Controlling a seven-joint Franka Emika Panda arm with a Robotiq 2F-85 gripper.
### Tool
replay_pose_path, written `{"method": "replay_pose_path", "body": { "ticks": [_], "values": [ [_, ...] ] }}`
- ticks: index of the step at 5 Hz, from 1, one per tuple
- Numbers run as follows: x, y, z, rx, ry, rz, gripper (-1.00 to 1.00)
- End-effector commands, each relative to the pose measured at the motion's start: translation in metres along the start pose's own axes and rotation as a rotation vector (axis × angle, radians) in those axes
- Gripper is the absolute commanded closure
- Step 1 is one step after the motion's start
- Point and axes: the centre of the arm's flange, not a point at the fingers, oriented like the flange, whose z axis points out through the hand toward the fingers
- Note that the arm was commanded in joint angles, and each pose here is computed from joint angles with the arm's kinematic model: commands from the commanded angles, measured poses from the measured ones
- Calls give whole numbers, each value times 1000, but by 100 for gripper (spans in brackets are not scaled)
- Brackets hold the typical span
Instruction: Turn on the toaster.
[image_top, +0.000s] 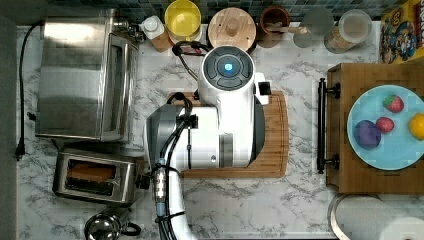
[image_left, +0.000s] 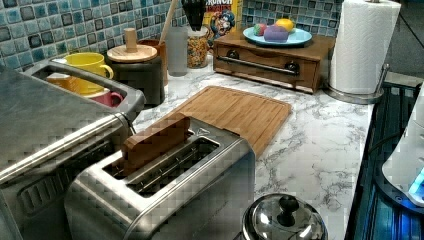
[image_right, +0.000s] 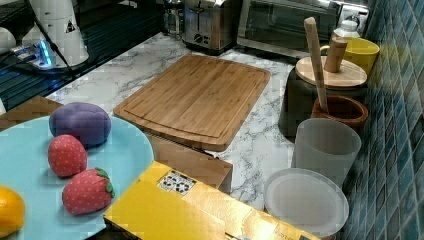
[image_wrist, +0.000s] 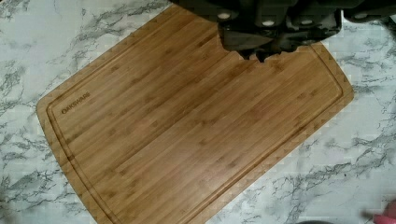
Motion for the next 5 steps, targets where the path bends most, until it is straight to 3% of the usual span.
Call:
{"method": "replay_pose_path", "body": {
  "ticks": [1,3,5],
  "values": [
    [-3,-4,0,1,3,-25,100],
    [-73,-40,25,37,5,-210,100],
    [-172,-49,17,69,39,-357,100]
  ]
}}
